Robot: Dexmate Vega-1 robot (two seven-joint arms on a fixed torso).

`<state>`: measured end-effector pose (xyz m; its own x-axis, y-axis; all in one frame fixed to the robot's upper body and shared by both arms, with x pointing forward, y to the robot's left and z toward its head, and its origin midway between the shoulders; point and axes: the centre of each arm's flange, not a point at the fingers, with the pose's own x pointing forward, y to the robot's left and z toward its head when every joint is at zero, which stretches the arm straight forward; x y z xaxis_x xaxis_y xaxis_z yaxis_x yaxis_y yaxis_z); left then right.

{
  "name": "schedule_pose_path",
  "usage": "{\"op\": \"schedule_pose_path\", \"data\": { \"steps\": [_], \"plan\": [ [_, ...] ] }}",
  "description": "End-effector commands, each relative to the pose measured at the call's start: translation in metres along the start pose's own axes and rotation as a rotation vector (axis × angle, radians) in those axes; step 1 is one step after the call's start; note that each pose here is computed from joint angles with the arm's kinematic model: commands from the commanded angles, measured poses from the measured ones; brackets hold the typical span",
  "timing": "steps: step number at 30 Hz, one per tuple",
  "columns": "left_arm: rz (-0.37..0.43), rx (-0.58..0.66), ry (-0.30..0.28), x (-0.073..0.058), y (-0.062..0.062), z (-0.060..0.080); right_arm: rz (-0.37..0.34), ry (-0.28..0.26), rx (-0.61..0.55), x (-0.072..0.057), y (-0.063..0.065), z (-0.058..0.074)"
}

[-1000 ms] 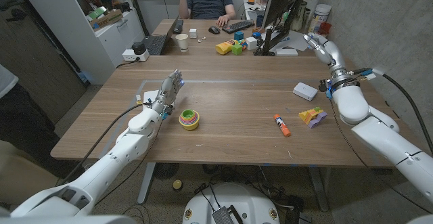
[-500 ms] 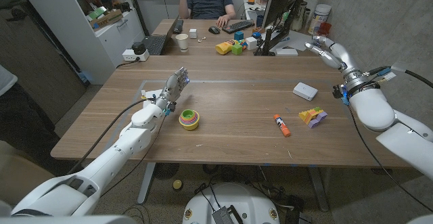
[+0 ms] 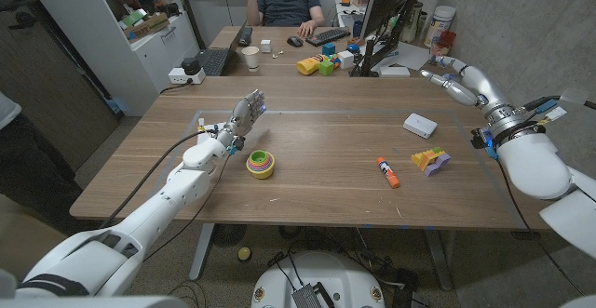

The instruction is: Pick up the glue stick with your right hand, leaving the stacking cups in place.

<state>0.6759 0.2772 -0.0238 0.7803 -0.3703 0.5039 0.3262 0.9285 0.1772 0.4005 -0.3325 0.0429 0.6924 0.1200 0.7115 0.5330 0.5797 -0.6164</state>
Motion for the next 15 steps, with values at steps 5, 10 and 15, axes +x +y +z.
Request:
{"op": "schedule_pose_path", "data": {
  "steps": [5,10,15],
  "plan": [
    [-0.015,0.014,-0.005,0.000,0.004,0.004,0.048,0.065,-0.237,-0.015,0.001,0.028],
    [-0.017,0.016,-0.010,0.002,0.005,0.006,0.065,0.080,-0.290,-0.013,0.008,0.034],
    [-0.022,0.018,-0.005,0.004,0.006,0.006,0.090,0.096,-0.341,-0.013,0.015,0.039]
  ]
}}
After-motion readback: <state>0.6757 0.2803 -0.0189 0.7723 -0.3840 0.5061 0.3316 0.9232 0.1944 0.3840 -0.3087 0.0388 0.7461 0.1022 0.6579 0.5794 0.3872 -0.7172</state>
